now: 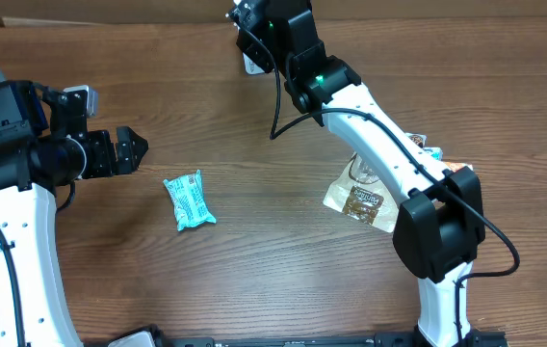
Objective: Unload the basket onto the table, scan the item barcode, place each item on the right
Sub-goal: 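Lift the jar and hold it in front of the white scanner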
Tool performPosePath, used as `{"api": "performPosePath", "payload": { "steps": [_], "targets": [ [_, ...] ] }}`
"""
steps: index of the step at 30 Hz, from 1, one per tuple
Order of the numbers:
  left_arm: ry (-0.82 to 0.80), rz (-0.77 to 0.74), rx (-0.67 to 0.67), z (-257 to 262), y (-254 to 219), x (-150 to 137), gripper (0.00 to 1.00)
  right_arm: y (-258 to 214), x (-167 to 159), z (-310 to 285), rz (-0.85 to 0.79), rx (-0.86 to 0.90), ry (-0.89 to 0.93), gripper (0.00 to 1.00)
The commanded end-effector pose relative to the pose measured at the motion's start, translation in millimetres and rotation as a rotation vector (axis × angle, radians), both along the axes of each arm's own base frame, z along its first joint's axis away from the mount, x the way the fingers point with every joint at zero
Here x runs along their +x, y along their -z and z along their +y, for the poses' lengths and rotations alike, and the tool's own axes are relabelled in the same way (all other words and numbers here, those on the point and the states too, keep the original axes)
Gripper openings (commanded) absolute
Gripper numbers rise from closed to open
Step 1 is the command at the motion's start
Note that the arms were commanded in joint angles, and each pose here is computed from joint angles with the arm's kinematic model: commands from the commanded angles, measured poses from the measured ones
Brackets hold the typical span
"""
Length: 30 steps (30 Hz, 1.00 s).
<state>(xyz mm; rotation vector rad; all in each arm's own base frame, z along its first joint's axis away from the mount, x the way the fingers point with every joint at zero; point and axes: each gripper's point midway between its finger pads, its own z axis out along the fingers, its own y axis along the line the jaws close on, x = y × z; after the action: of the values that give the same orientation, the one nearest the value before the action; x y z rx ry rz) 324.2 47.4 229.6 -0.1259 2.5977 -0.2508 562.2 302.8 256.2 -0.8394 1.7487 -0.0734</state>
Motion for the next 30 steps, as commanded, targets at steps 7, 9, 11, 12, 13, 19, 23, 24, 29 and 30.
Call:
{"api": "performPosePath", "payload": {
  "steps": [7, 9, 11, 12, 13, 19, 23, 24, 29, 30],
  "targets": [
    [0.017, -0.011, 0.009, -1, -3, 1, 1.00, 10, 54, -15, -0.247, -0.057, 0.051, 0.46],
    [0.017, -0.011, 0.009, -1, -3, 1, 1.00, 18, 65, -18, -0.312, -0.099, 0.080, 0.53],
    [0.017, -0.011, 0.009, -1, -3, 1, 1.00, 29, 71, -15, -0.367, -0.170, 0.065, 0.52],
    [0.017, -0.011, 0.009, -1, -3, 1, 1.00, 34, 73, -14, -0.385, -0.199, 0.058, 0.52],
    [0.016, -0.011, 0.010, -1, -3, 1, 1.00, 41, 75, -13, -0.394, -0.228, 0.051, 0.52],
    [0.017, -0.011, 0.009, -1, -3, 1, 1.00, 90, 80, -12, -0.355, -0.320, 0.024, 0.49],
    [0.016, -0.011, 0.009, -1, -3, 1, 1.00, 88, 81, -11, -0.365, -0.315, 0.025, 0.47],
    [0.017, -0.011, 0.009, -1, -3, 1, 1.00, 87, 81, -11, -0.369, -0.313, 0.026, 0.48],
    [0.016, -0.010, 0.009, -1, -3, 1, 1.00, 91, 79, -9, -0.353, -0.322, 0.028, 0.48],
    [0.017, -0.011, 0.009, -1, -3, 1, 1.00, 91, 78, -8, -0.350, -0.322, 0.029, 0.48]
  ]
}}
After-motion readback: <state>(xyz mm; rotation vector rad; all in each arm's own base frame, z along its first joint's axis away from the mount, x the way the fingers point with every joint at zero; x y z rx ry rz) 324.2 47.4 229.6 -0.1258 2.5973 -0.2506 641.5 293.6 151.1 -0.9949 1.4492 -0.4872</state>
